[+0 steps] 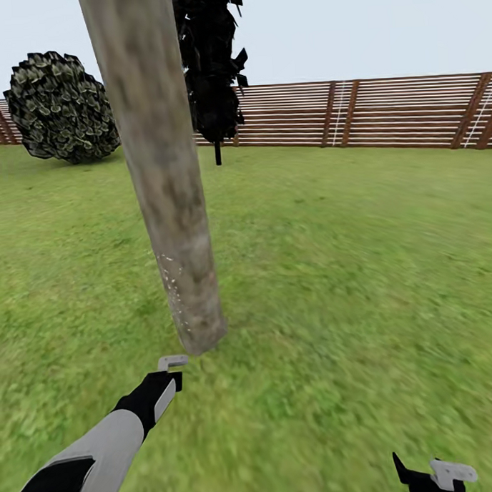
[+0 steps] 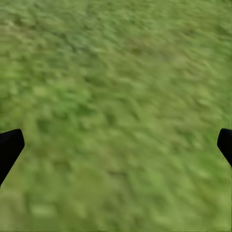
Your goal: In the garden, pick up the pesticide atomizer on the floor and spray pesticide onto both trees until each tree trunk is fully covered.
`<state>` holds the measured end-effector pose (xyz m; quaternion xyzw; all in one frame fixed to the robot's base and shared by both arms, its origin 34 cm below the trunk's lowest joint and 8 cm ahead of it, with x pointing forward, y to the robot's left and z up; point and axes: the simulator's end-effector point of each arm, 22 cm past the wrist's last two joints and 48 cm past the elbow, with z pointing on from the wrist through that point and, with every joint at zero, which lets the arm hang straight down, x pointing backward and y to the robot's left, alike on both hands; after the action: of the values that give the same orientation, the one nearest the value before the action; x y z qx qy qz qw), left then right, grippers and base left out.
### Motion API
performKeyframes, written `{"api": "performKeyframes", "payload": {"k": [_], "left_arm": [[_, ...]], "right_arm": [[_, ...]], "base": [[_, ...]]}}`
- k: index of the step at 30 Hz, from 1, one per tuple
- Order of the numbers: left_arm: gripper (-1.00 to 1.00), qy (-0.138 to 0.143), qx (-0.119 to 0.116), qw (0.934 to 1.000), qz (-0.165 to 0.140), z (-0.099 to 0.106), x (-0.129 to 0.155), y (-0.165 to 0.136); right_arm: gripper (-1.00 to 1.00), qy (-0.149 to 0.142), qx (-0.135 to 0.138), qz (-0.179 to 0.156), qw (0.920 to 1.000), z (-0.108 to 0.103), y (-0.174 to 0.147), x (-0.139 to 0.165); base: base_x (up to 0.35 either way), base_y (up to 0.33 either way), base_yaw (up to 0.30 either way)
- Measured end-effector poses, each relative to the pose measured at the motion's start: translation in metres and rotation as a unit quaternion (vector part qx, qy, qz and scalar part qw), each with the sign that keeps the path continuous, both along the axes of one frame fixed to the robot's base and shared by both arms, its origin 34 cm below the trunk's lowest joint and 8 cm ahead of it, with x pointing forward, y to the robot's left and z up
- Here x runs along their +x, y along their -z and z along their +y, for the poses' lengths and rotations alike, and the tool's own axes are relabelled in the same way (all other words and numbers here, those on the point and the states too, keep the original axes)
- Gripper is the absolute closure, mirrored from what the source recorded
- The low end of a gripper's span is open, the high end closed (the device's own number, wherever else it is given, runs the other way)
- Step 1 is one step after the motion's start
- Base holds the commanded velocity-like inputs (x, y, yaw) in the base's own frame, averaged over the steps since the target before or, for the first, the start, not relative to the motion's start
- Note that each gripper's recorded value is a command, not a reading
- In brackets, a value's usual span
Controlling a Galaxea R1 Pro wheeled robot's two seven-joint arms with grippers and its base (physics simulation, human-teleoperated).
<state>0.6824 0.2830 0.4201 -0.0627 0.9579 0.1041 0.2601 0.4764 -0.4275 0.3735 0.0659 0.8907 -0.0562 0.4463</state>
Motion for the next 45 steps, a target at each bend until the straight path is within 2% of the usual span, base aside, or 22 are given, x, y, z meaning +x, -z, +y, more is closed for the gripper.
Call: {"api": "performKeyframes", "payload": {"k": [11, 30, 45], "left_arm": [[1.0, 0.003, -0.003, 1.0, 0.0, -0.0052, 0.0001, 0.0004], [1.0, 0.003, -0.003, 1.0, 0.001, -0.0062, -0.0008, 0.0011], [1.0, 0.003, -0.004, 1.0, 0.001, -0.0068, -0.0008, 0.0011]], "right_arm": [[-1.0, 0.0, -0.001, 0.0, 1.0, -0.0007, -0.0002, 0.0001], [-1.0, -0.001, 0.0, 0.001, 1.0, 0.0005, 0.0004, -0.0003], [-1.0, -0.001, 0.001, 0.001, 1.0, 0.0021, 0.0009, -0.0002]], "base": [[0.077, -0.257, 0.013], [0.063, -0.268, 0.26], [0.147, -0.267, 0.072]]}}
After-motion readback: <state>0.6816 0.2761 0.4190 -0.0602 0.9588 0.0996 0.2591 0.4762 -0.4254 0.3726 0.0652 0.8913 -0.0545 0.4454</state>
